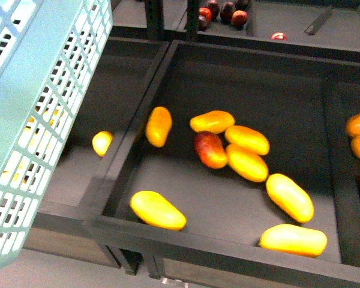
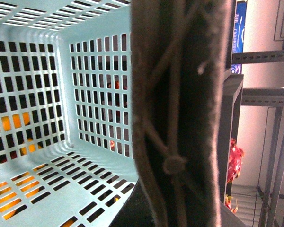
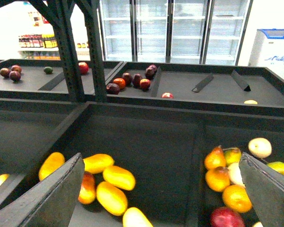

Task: Pick mango and avocado into basket

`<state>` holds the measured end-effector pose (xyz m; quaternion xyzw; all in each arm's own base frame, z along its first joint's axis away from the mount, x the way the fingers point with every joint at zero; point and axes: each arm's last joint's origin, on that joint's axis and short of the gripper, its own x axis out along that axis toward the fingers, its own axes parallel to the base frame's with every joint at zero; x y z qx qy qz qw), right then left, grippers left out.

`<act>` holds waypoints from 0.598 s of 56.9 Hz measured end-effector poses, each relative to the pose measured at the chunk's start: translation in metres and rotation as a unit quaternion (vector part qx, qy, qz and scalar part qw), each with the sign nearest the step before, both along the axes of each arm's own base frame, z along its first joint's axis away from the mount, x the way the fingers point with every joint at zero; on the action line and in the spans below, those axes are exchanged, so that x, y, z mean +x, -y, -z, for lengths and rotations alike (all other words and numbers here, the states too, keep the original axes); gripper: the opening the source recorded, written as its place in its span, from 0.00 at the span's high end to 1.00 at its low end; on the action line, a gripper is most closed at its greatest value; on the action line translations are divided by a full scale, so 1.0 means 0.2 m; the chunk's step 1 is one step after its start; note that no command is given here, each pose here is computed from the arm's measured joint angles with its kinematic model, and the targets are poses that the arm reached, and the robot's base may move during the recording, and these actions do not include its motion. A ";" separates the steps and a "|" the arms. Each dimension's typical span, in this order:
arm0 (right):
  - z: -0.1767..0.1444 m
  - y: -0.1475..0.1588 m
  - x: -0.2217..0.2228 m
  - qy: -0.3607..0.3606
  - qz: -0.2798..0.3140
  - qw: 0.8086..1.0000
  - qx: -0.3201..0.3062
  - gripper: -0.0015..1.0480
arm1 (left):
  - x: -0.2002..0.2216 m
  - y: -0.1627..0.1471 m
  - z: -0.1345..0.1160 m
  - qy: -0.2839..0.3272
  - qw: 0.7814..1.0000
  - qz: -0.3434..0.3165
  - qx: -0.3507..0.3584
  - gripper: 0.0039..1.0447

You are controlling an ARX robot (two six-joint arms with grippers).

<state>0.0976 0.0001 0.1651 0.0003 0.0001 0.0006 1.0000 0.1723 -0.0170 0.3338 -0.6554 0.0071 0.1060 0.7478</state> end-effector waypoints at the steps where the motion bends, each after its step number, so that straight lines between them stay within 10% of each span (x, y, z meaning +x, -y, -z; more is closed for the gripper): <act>1: 0.00 0.00 0.00 0.000 0.000 1.000 0.000 0.07 | 0.00 0.00 0.00 0.000 1.000 -0.001 0.000 0.95; 34: 0.00 0.00 0.00 0.000 0.000 1.000 0.000 0.07 | 0.00 0.00 0.00 0.000 1.000 0.002 -0.001 0.95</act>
